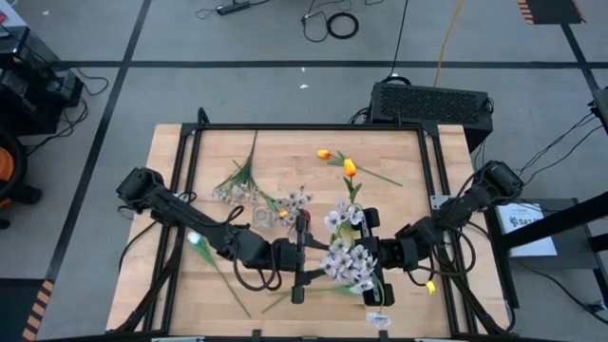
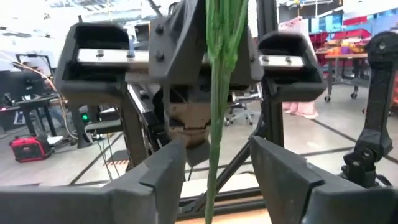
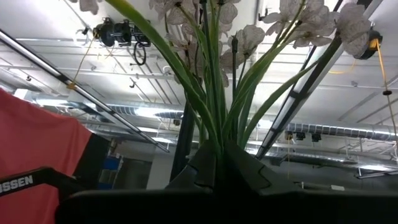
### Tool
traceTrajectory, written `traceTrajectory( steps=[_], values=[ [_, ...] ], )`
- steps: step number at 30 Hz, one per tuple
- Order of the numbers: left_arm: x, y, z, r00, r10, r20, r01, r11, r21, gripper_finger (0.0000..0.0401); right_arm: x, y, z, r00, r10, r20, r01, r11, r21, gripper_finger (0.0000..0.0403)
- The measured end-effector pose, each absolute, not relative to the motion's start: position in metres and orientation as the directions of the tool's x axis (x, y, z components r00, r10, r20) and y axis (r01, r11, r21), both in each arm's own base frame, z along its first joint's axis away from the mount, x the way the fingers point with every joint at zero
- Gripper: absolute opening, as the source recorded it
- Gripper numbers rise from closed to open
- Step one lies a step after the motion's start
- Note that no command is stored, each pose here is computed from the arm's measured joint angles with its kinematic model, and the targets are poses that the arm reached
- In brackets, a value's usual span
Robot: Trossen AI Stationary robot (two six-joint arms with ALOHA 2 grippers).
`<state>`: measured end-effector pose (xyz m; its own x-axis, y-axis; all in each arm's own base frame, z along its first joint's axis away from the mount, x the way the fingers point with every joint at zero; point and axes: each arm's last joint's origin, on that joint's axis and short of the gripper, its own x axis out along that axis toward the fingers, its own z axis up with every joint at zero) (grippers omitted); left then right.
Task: Sort flowers into vase by color
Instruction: Put the bottom white flowers into the red vase
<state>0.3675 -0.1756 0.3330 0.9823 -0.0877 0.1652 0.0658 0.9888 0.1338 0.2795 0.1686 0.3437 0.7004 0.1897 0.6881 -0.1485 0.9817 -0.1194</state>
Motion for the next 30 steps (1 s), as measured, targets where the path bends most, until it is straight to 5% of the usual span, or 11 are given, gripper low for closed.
traceTrajectory(
  steps=[7,17,22,30],
  values=[
    [0.374,-0.171,0.328,0.983,-0.073,0.169,0.053,0.991,0.121,0.0138,0.281,0.168,0.343,0.718,0.172,0.675,-0.123,0.985,-0.119,0.0009],
    [0.373,-0.171,0.327,0.987,-0.077,0.141,0.052,0.985,0.167,0.0016,0.282,0.168,0.342,0.734,0.153,0.662,-0.093,0.988,-0.125,0.0009],
    [0.366,-0.168,0.332,0.993,-0.070,0.093,0.053,0.983,0.176,0.0023,0.282,0.167,0.341,0.773,0.055,0.632,0.010,0.995,-0.099,0.0033],
    [0.344,-0.164,0.348,0.999,-0.040,-0.010,0.042,0.979,0.199,0.0027,0.278,0.170,0.341,0.822,-0.051,0.567,0.108,0.992,-0.067,0.0126]
  ],
)
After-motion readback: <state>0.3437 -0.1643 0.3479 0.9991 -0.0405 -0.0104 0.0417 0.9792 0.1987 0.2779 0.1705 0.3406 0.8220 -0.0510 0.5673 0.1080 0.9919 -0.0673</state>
